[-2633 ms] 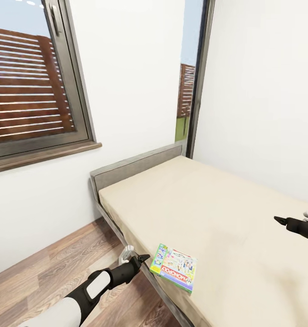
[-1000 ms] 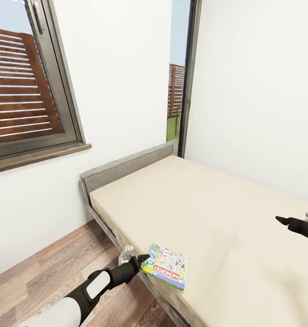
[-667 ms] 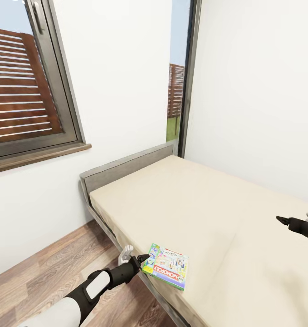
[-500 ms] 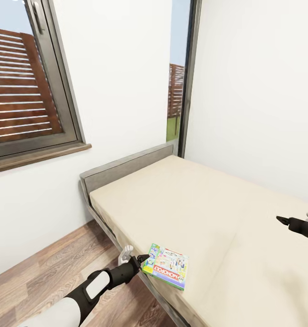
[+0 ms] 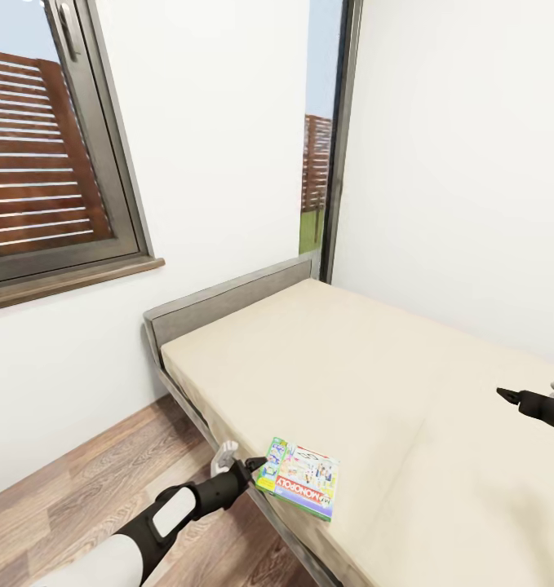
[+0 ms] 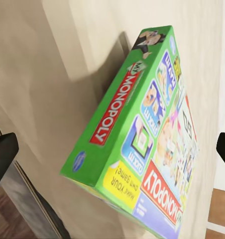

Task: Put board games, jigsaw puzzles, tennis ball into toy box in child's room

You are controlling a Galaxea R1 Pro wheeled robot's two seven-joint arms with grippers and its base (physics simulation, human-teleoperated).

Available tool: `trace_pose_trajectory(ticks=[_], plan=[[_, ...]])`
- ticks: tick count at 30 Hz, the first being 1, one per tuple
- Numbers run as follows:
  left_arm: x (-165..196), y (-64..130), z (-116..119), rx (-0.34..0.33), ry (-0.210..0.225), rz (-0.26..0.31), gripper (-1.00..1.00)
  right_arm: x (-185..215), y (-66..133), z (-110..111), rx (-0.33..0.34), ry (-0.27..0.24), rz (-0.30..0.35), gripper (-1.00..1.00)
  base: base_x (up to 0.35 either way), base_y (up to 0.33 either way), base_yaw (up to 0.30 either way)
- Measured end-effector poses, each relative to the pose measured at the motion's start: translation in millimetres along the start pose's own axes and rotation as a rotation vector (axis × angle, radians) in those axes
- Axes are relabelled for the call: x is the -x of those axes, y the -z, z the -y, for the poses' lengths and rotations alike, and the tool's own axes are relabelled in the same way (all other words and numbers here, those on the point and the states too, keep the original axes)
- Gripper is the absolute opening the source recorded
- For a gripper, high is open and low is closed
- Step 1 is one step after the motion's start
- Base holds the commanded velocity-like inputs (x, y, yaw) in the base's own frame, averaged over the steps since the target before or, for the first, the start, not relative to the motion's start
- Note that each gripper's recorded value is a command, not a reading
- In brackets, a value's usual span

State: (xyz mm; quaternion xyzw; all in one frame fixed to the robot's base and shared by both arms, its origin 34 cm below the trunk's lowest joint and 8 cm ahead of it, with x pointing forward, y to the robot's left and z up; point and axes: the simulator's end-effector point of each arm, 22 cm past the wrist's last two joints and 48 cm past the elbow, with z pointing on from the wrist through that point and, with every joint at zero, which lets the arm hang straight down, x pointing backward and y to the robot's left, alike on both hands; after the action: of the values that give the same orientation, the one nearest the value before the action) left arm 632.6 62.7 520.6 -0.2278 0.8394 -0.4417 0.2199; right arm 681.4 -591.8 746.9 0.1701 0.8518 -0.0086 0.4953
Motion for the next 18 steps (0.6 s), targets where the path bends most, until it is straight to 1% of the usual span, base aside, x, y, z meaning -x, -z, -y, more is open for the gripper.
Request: trace_pose_trajectory(ticks=[6,11,18], plan=[[2.7,1.8,-3.5,0.006,-0.001,0.006,1.00,-0.2,-0.1,-0.8,0.001,0.000,0.000,1.00,0.000,0.000,0.000],[3.8,4.0,-12.4,0.024,0.004,0.013,1.00,-0.4,-0.2,-1.6,0.002,0.000,0.001,1.00,0.000,0.000,0.000],[3.3,5.1,-17.7,0.035,0.010,0.015,1.00,2.0,0.7,-2.7,0.003,0.003,0.006,1.00,0.000,0.000,0.000]])
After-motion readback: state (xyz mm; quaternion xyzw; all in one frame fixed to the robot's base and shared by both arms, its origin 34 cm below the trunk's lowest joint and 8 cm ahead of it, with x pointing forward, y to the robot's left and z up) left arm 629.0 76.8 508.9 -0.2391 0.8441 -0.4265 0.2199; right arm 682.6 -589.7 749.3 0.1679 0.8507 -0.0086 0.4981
